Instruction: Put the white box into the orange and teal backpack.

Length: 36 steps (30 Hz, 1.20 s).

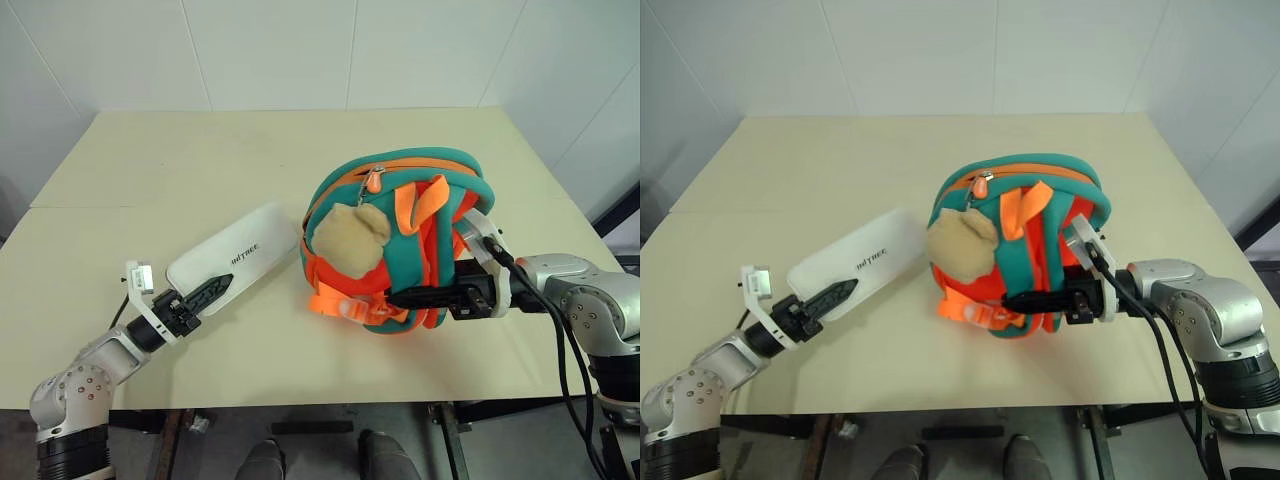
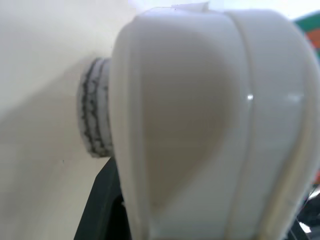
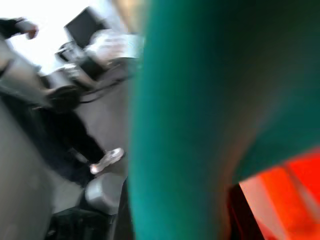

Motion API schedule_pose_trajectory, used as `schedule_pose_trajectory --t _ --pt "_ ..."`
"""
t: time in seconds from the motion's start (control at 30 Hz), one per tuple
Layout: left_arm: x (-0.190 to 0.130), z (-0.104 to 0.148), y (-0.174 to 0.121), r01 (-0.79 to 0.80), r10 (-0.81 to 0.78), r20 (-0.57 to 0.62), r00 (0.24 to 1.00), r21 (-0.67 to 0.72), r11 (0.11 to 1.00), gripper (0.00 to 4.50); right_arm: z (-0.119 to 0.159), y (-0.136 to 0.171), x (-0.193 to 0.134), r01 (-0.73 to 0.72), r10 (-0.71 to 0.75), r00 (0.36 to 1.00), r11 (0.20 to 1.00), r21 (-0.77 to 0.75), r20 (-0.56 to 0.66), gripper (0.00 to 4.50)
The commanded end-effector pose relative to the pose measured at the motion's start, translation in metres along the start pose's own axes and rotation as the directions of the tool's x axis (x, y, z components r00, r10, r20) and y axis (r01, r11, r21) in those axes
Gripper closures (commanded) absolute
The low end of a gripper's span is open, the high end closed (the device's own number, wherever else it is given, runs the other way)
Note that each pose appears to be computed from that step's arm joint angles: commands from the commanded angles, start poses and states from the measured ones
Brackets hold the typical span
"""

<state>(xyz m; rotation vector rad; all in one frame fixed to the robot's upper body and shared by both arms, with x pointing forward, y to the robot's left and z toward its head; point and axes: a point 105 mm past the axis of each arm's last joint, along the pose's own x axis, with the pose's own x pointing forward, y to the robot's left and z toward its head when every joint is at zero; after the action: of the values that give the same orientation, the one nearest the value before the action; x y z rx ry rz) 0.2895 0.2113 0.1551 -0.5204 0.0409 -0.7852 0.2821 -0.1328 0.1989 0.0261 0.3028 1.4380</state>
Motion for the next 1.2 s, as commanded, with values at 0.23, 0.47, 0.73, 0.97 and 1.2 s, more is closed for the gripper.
schedule_pose_trajectory --t 0.23,0.47,0.73,0.97,1.2 --pt "-0.015 0.051 -0.034 0.073 -0.095 0.063 0.993 0.289 0.955 3.06 -0.007 -0.019 -0.002 0.039 -0.04 0.999 0.999 -0.033 -0.021 4.43" --pt "-0.009 0.071 -0.08 0.217 -0.227 -0.017 0.974 0.372 0.902 3.06 -0.004 -0.027 0.003 0.03 -0.031 0.999 0.999 -0.045 -0.033 4.43" --pt "-0.001 0.068 -0.099 0.328 -0.308 -0.114 0.944 0.37 0.869 3.06 0.0 -0.033 0.012 0.01 -0.011 1.0 0.998 -0.057 -0.029 4.43" --pt "0.017 0.069 -0.085 0.354 -0.309 -0.173 0.935 0.422 0.835 3.06 0.004 -0.028 0.012 -0.007 0.005 1.0 0.997 -0.071 -0.027 4.43" --pt "0.027 0.067 -0.07 0.449 -0.286 -0.367 0.885 0.512 0.732 3.06 0.013 -0.023 0.006 -0.025 0.021 0.999 0.995 -0.1 -0.038 4.43"
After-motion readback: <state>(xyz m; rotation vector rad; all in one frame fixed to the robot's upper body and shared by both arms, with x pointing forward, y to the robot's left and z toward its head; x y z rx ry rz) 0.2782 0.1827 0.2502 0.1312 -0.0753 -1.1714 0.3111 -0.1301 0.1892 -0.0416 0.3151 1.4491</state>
